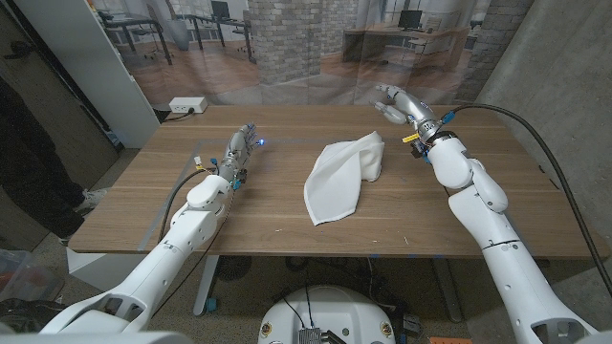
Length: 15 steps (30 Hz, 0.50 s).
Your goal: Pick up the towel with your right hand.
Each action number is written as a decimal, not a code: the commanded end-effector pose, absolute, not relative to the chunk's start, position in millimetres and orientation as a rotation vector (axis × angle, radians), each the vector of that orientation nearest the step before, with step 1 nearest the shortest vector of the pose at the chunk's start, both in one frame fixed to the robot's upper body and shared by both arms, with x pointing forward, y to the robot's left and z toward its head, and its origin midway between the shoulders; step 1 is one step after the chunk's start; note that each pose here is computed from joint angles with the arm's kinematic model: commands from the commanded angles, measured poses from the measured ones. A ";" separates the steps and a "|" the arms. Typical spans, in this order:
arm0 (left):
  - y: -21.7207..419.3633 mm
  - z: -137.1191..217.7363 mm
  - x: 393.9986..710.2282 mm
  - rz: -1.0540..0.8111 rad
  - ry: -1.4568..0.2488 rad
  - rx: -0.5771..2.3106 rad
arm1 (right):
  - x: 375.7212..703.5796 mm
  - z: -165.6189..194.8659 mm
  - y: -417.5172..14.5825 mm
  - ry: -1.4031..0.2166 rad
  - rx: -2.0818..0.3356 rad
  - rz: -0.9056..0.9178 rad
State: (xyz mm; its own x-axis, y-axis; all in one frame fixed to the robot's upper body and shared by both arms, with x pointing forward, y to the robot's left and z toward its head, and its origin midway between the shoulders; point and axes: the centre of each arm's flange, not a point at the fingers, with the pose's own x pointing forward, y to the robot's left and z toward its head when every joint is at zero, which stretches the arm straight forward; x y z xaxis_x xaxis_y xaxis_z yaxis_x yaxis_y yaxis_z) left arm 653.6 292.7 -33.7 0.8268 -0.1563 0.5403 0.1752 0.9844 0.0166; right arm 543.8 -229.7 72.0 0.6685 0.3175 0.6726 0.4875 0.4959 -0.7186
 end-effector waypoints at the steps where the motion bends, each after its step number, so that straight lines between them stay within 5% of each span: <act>1: 294.7 -34.5 652.4 -0.177 -0.573 -0.039 | 538.3 75.0 -219.9 -0.852 -1.177 -0.124; 15: 296.1 -36.1 655.2 -0.177 -0.571 -0.045 | 540.0 80.3 -213.5 -0.815 -1.281 -0.080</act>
State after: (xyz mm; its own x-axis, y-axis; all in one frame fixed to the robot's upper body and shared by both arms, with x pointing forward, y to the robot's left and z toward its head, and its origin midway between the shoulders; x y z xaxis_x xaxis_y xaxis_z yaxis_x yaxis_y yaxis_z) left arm 653.5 294.8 -35.4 0.8263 -0.1563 0.5411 0.1777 0.9840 0.0128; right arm 539.1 -219.1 76.0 0.7006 0.3474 0.6233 0.4945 0.3934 -0.7751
